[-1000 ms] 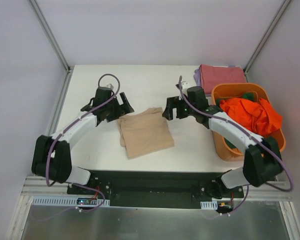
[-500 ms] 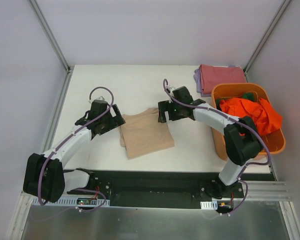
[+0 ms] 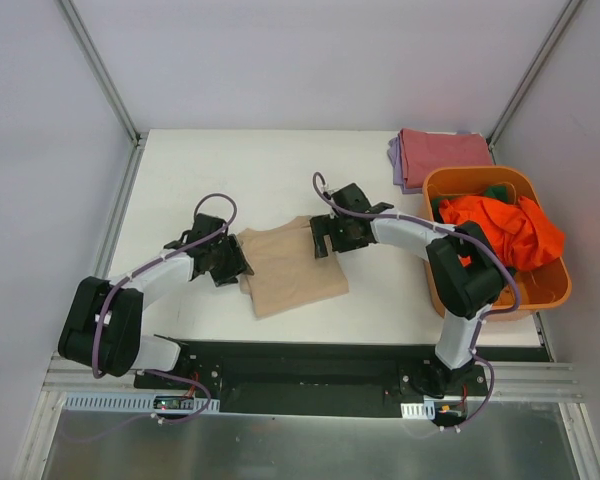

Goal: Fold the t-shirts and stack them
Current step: Put the neatly folded tshirt into the corner of the board with the right arm

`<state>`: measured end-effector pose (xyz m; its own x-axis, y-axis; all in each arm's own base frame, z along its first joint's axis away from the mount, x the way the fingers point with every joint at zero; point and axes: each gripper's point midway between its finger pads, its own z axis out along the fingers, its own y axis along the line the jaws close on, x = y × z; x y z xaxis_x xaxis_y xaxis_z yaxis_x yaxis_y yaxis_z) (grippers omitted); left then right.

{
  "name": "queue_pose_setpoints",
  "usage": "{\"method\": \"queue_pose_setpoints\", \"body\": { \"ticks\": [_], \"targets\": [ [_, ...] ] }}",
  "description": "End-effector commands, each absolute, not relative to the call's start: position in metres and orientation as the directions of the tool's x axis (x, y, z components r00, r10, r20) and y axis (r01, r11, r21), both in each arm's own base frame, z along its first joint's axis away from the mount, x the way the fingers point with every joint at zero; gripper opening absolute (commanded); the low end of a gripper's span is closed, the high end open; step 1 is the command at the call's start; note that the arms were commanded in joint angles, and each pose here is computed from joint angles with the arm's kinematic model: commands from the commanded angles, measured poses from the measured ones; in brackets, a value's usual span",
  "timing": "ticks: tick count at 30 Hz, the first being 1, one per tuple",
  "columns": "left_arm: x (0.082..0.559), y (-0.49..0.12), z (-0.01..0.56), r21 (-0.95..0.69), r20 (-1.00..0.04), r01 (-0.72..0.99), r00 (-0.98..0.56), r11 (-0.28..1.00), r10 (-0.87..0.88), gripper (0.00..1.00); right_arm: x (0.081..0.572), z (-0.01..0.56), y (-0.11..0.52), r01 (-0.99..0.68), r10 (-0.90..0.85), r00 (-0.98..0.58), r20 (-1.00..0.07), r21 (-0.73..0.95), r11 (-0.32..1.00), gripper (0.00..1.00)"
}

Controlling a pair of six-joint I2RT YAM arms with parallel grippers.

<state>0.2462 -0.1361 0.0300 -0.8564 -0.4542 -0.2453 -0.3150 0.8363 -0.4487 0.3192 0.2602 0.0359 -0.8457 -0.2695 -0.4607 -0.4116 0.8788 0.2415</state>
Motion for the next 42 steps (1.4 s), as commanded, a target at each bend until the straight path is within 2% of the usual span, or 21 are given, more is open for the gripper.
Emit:
{"method": "queue_pose_setpoints", "body": {
  "ticks": [1,3,6,7,11,14,20,26,29,30,31,36,38,39,42],
  "targets": [
    [0.248,-0.146,0.023,-0.485,-0.201,-0.315,-0.868,0.816,-0.455,0.41,0.328,0.042,0.267,-0.4,-0.266,-0.832,-0.486,0.195,0.895,0.96],
    [0.25,-0.153,0.022,-0.509,-0.18,-0.307,-0.876,0.804,-0.448,0.3,0.328,0.04,0.269,-0.404,-0.273,-0.831,-0.485,0.188,0.895,0.96],
    [0.253,-0.159,0.021,-0.533,-0.162,-0.304,-0.879,0.79,-0.448,0.04,0.322,0.039,0.277,-0.387,-0.25,-0.844,-0.474,0.216,0.896,0.97],
    [0.254,-0.158,0.02,-0.527,-0.162,-0.312,-0.876,0.79,-0.454,0.0,0.32,0.039,0.281,-0.387,-0.244,-0.846,-0.474,0.232,0.893,0.97],
    [0.258,-0.147,0.011,-0.477,-0.191,-0.348,-0.855,0.807,-0.482,0.0,0.315,0.034,0.288,-0.367,-0.228,-0.854,-0.467,0.232,0.901,0.98],
    [0.255,-0.142,-0.002,-0.447,-0.174,-0.38,-0.851,0.81,-0.496,0.0,0.311,0.026,0.287,-0.345,-0.227,-0.862,-0.453,0.195,0.918,0.99],
    [0.251,-0.133,-0.016,-0.394,-0.169,-0.421,-0.84,0.817,-0.515,0.0,0.309,0.01,0.274,-0.313,-0.262,-0.856,-0.446,0.043,0.949,0.87],
    [0.254,-0.132,-0.017,-0.384,-0.177,-0.423,-0.839,0.821,-0.515,0.0,0.296,-0.005,0.285,-0.353,-0.316,-0.857,-0.407,0.015,0.936,0.75],
    [0.253,-0.132,-0.02,-0.378,-0.167,-0.426,-0.842,0.822,-0.513,0.0,0.288,-0.012,0.291,-0.355,-0.322,-0.858,-0.4,0.011,0.935,0.61],
    [0.252,-0.131,-0.021,-0.372,-0.166,-0.43,-0.841,0.822,-0.515,0.0,0.286,-0.014,0.291,-0.352,-0.321,-0.858,-0.402,0.004,0.936,0.52],
    [0.253,-0.13,-0.02,-0.369,-0.172,-0.43,-0.84,0.824,-0.515,0.0,0.287,-0.014,0.29,-0.345,-0.317,-0.856,-0.407,-0.005,0.938,0.47],
    [0.26,-0.124,-0.016,-0.346,-0.21,-0.431,-0.83,0.833,-0.516,0.02,0.3,-0.002,0.283,-0.356,-0.348,-0.814,-0.464,-0.075,0.932,0.21],
    [0.264,-0.124,-0.012,-0.342,-0.222,-0.424,-0.831,0.839,-0.51,0.13,0.308,0.006,0.286,-0.399,-0.39,-0.775,-0.498,-0.095,0.912,0.04],
    [0.265,-0.125,-0.01,-0.348,-0.217,-0.419,-0.834,0.838,-0.508,0.15,0.312,0.01,0.287,-0.422,-0.416,-0.75,-0.514,-0.112,0.9,0.01],
    [0.269,-0.133,-0.002,-0.38,-0.218,-0.393,-0.842,0.837,-0.494,0.33,0.33,0.028,0.284,-0.449,-0.476,-0.677,-0.561,-0.198,0.872,0.01]
  ]
}}
